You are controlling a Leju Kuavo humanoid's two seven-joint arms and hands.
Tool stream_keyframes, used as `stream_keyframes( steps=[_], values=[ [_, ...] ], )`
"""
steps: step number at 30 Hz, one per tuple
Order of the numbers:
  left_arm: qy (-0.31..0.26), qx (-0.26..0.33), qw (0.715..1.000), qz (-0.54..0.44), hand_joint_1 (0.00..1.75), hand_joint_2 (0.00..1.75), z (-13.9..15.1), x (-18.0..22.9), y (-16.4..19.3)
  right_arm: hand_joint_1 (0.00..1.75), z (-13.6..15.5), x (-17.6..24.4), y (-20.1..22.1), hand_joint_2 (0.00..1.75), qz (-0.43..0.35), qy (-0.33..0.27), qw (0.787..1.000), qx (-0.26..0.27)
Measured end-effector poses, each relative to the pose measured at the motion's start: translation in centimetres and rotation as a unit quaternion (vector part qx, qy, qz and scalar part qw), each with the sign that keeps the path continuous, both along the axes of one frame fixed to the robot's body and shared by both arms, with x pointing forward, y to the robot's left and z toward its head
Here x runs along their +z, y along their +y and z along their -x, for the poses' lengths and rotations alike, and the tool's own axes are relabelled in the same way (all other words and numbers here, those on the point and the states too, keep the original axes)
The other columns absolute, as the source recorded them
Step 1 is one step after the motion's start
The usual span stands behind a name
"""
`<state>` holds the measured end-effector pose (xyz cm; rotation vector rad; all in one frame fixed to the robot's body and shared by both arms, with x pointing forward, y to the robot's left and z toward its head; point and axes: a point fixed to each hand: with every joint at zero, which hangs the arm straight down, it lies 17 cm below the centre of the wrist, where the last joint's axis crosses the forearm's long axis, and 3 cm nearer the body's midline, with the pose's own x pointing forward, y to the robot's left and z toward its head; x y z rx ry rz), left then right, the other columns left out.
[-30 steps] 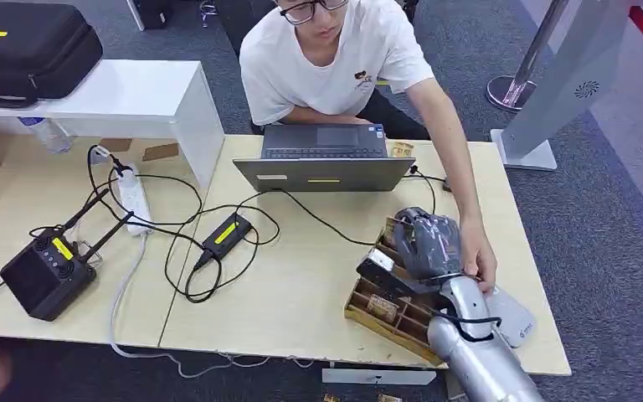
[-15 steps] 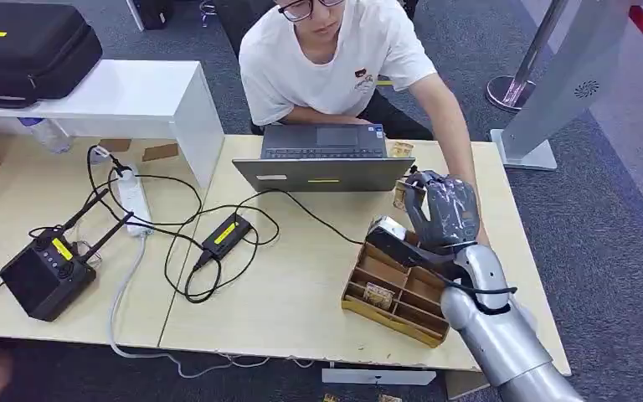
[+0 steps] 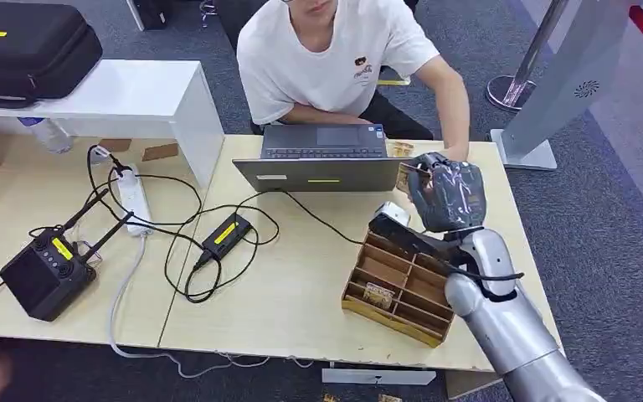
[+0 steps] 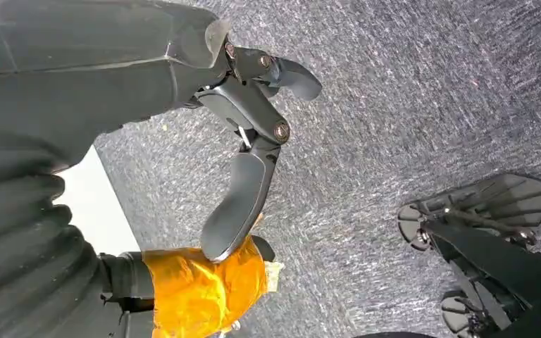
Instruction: Pass the card to the sensor for recognition and then transmit it.
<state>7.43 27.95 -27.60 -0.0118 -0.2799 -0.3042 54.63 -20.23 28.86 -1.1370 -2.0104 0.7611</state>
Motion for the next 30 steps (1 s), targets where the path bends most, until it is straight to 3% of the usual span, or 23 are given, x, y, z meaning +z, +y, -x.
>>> stream_keyframes(
  steps=[14, 25, 26, 30],
  values=[
    [-0.006, -0.033, 0.999, -0.002, 0.0, 1.75, -0.7, 0.1, -0.3, 1.75, -2.8, 7.3, -1.2, 1.75, 0.049, -0.077, 0.994, -0.052],
    [-0.006, -0.04, 0.999, 0.001, 0.0, 1.75, -0.7, 0.1, -0.5, 1.75, -3.8, 7.8, -1.5, 1.75, 0.056, -0.076, 0.994, -0.059],
    [-0.005, -0.042, 0.999, 0.002, 0.0, 1.75, -0.7, 0.1, -0.5, 0.0, -3.9, 7.9, -1.5, 1.75, 0.057, -0.075, 0.994, -0.061],
    [-0.009, -0.046, 0.999, 0.012, 0.0, 1.75, -0.9, 0.3, -0.9, 0.0, -4.5, 8.2, -1.4, 1.75, 0.059, -0.074, 0.994, -0.061]
  ],
)
